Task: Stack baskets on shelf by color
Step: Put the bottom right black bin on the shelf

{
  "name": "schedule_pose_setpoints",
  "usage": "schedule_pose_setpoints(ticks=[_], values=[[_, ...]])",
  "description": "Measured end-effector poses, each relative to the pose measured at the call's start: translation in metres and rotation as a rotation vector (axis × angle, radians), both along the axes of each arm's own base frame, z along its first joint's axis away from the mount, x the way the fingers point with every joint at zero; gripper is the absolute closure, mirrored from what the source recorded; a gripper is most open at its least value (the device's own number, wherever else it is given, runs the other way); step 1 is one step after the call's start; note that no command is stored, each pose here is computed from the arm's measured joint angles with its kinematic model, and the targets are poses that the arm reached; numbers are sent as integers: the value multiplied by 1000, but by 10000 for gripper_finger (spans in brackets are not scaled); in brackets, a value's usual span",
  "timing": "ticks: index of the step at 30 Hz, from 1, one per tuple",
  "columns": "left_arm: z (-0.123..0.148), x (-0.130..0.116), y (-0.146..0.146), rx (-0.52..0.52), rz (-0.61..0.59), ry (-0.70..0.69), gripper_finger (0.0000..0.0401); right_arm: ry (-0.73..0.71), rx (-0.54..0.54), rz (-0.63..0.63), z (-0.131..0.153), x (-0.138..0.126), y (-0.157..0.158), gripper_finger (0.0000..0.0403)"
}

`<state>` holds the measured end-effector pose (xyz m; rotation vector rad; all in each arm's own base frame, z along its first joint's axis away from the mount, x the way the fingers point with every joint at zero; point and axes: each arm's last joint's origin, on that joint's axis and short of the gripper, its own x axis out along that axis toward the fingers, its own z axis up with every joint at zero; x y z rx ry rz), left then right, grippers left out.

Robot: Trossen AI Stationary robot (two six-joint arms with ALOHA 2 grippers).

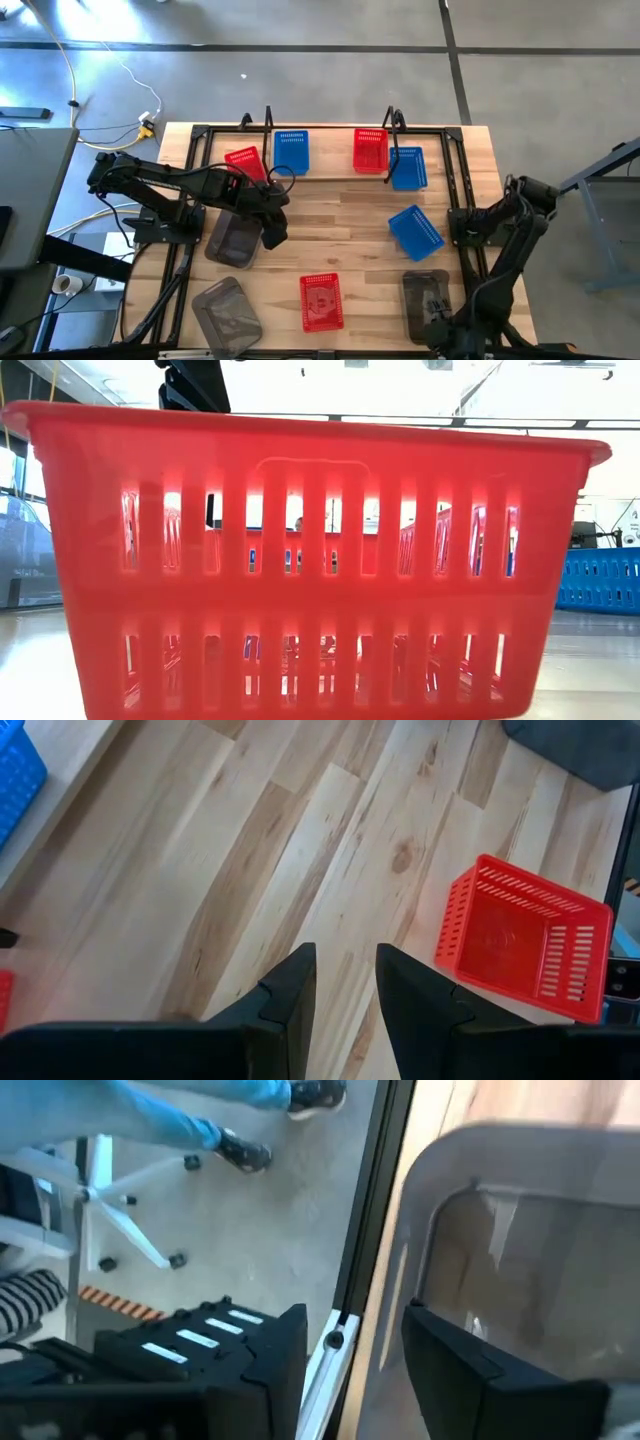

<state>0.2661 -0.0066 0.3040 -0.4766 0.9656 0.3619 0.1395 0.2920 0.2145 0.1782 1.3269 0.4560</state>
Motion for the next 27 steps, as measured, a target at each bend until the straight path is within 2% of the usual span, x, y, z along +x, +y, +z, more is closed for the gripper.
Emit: schedule_pose_setpoints(ticks=[11,16,22,27], values=[[0,0,0,0,0,1,303,90,-79,-56,-31,3,8,260],[0,0,0,0,0,1,303,116,-108,-80,-38,3,8,304],[0,0,0,0,0,1,303,136,-108,-86,-38,3,8,385],[0,0,0,0,-1,1,303,149,-118,-81,-33,3,9,394]])
